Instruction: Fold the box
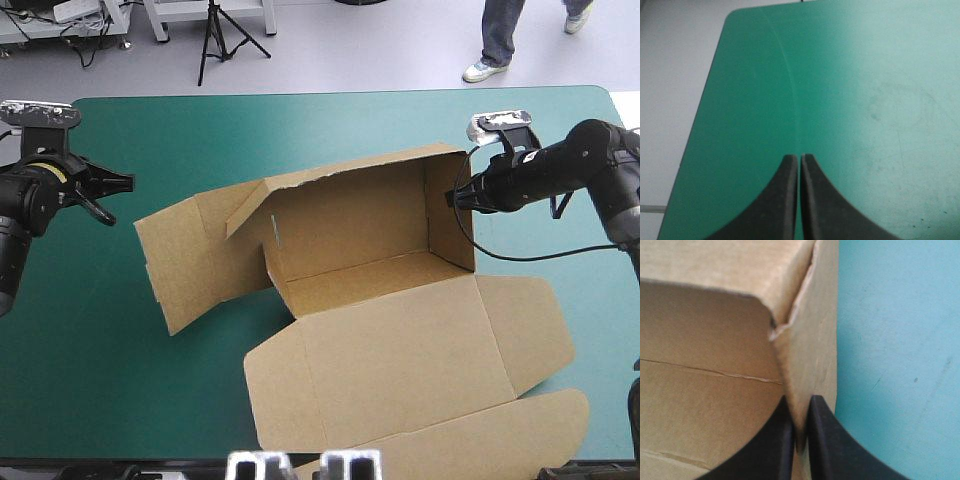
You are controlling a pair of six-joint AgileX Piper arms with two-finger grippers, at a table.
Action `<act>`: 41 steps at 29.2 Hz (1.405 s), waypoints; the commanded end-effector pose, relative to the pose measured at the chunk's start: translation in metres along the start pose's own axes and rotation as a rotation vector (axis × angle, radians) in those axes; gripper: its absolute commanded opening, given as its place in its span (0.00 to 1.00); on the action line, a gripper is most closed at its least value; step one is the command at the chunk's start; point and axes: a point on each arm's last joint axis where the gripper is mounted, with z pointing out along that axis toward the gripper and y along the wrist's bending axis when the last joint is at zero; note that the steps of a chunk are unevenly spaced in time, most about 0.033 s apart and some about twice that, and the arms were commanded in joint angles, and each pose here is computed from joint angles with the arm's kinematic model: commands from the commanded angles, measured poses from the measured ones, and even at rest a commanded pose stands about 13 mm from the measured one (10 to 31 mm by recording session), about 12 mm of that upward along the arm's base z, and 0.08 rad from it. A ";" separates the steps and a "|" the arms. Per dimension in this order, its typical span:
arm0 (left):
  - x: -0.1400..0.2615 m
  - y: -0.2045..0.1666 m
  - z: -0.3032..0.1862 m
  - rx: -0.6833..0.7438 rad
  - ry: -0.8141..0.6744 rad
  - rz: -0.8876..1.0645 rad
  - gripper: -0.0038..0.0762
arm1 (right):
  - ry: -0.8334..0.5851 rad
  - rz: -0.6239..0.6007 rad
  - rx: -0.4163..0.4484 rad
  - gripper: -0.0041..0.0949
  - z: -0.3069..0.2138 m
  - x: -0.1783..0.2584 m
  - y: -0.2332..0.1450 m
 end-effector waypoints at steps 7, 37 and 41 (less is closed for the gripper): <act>-0.005 0.002 0.015 0.048 0.010 0.022 0.05 | 0.034 0.066 -0.007 0.04 0.049 -0.015 -0.022; 0.021 0.024 0.060 0.109 0.262 -0.117 0.05 | -0.229 -0.158 -0.029 0.46 -0.014 -0.066 0.001; 0.032 0.036 0.069 0.216 0.343 -0.282 0.05 | -0.251 -0.216 -0.014 0.46 -0.063 -0.062 0.022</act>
